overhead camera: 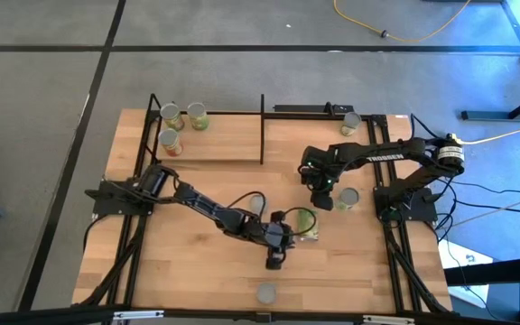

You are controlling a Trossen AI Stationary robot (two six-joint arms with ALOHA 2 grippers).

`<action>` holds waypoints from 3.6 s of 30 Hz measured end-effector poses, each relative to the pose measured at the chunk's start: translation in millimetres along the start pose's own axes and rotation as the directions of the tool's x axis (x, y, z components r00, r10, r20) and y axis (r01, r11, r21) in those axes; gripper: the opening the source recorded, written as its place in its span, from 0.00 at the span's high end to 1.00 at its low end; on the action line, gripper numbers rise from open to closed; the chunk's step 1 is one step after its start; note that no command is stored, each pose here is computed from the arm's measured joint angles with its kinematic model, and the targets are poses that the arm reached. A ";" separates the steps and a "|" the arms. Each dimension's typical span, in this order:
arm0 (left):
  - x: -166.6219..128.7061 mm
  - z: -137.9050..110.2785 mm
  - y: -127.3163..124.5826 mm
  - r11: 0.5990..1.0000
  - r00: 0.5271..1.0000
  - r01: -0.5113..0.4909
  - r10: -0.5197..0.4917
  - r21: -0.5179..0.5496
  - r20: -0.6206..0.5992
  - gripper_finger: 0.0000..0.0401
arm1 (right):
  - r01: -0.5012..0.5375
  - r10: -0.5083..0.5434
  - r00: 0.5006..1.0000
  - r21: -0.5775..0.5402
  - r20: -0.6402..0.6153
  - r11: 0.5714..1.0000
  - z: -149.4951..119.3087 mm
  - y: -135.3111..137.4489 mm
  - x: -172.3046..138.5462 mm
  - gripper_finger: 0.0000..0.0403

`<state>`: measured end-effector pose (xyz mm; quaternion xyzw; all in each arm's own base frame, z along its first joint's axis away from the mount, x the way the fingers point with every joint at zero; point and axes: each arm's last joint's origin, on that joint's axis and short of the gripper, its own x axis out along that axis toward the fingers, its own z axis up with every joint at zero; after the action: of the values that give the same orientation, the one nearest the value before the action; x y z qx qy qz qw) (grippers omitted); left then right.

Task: Pick and place cans onto a shelf
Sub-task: Put the canned pears can on the shelf

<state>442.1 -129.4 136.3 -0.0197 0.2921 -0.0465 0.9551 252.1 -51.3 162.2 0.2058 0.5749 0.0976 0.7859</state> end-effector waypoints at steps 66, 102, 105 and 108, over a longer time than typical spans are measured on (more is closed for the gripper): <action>12.6 -3.4 2.8 0.998 0.994 -0.055 0.056 -0.014 0.097 0.86 | -0.084 0.083 0.996 0.027 0.039 0.996 -6.2 -2.1 10.0 0.92; 4.0 2.0 -24.8 0.937 0.918 -0.349 0.346 -0.018 0.193 0.86 | -0.148 0.150 0.988 0.078 -0.022 0.986 -2.6 -20.3 48.6 0.92; 3.9 1.8 -25.3 0.937 0.918 -0.349 0.346 -0.017 0.192 0.86 | -0.147 0.149 0.989 0.076 -0.019 0.986 -2.2 -20.5 48.6 0.92; 3.9 1.6 -25.6 0.937 0.919 -0.349 0.345 -0.015 0.191 0.86 | -0.147 0.148 0.989 0.076 -0.019 0.986 -2.2 -20.5 48.6 0.92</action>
<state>444.2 -155.2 137.1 0.0369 0.1978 0.1228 0.9718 263.8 -50.3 110.8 0.2758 0.5709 0.1364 0.7612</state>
